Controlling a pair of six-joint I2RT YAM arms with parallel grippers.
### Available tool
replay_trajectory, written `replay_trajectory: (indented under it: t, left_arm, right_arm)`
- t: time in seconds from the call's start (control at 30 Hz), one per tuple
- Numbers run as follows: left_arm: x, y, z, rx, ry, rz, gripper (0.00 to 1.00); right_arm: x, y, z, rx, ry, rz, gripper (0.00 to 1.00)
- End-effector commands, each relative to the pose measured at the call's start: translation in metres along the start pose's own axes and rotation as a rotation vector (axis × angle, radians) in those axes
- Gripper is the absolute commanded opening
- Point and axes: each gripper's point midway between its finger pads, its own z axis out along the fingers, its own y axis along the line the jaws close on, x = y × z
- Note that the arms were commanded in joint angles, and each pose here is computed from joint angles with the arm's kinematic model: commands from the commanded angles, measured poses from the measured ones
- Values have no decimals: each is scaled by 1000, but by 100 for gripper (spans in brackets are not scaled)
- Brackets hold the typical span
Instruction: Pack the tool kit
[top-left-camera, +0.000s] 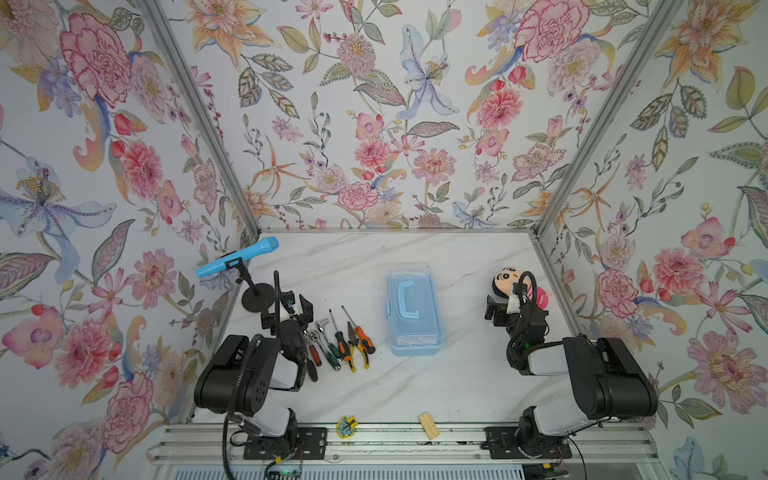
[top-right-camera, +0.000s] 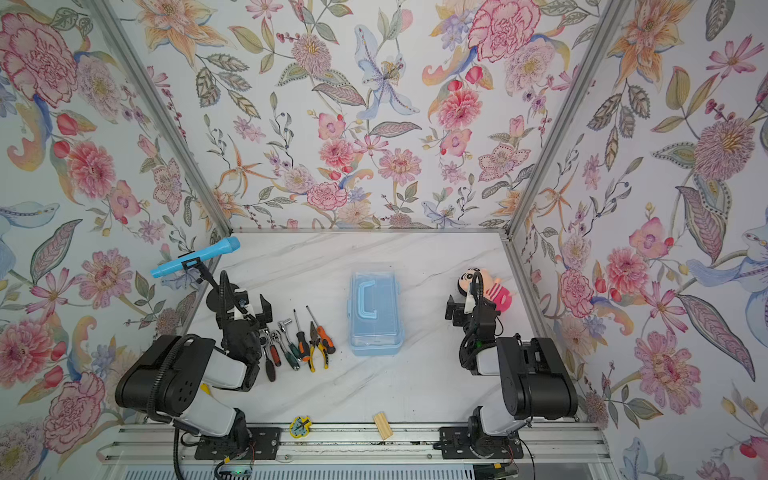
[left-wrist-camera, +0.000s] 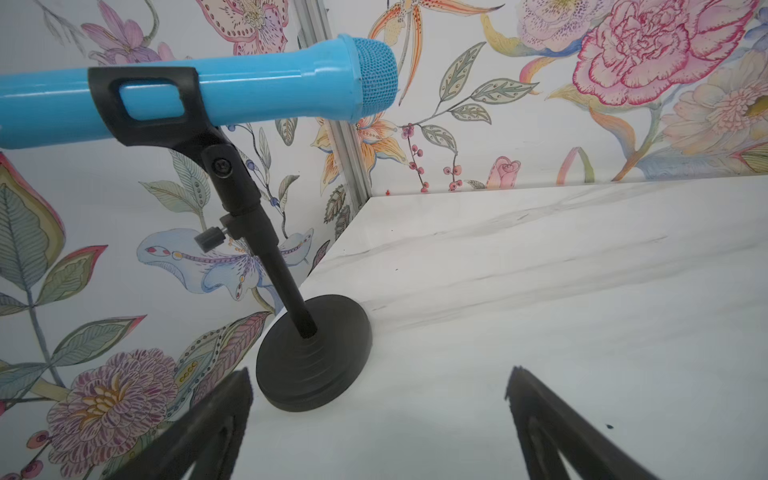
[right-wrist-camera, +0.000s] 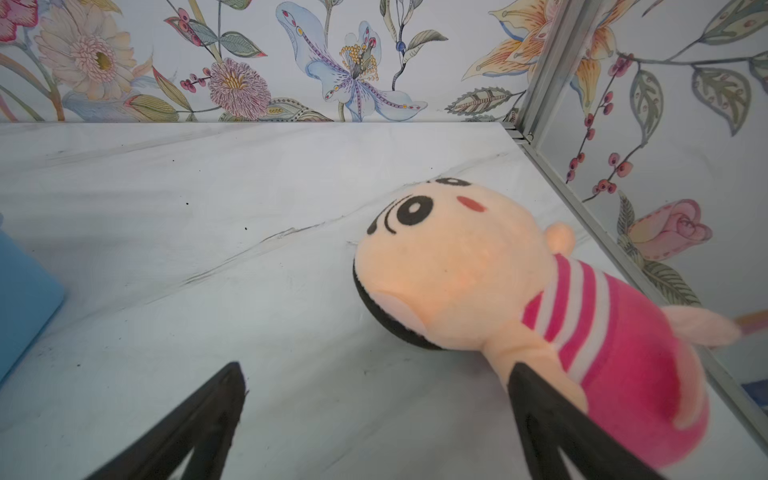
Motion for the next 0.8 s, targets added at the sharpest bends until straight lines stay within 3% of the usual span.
replay_trajectory:
  t: [0.0,0.77]
  left_arm:
    - [-14,-4,2,10,-49,-9,99]
    - [-9,-6,3,32,-30,-8,99]
  right_arm:
    - [-13,1,3,-7,-49,-16,99]
    - [-13,0,3,-12,-47,-12,99]
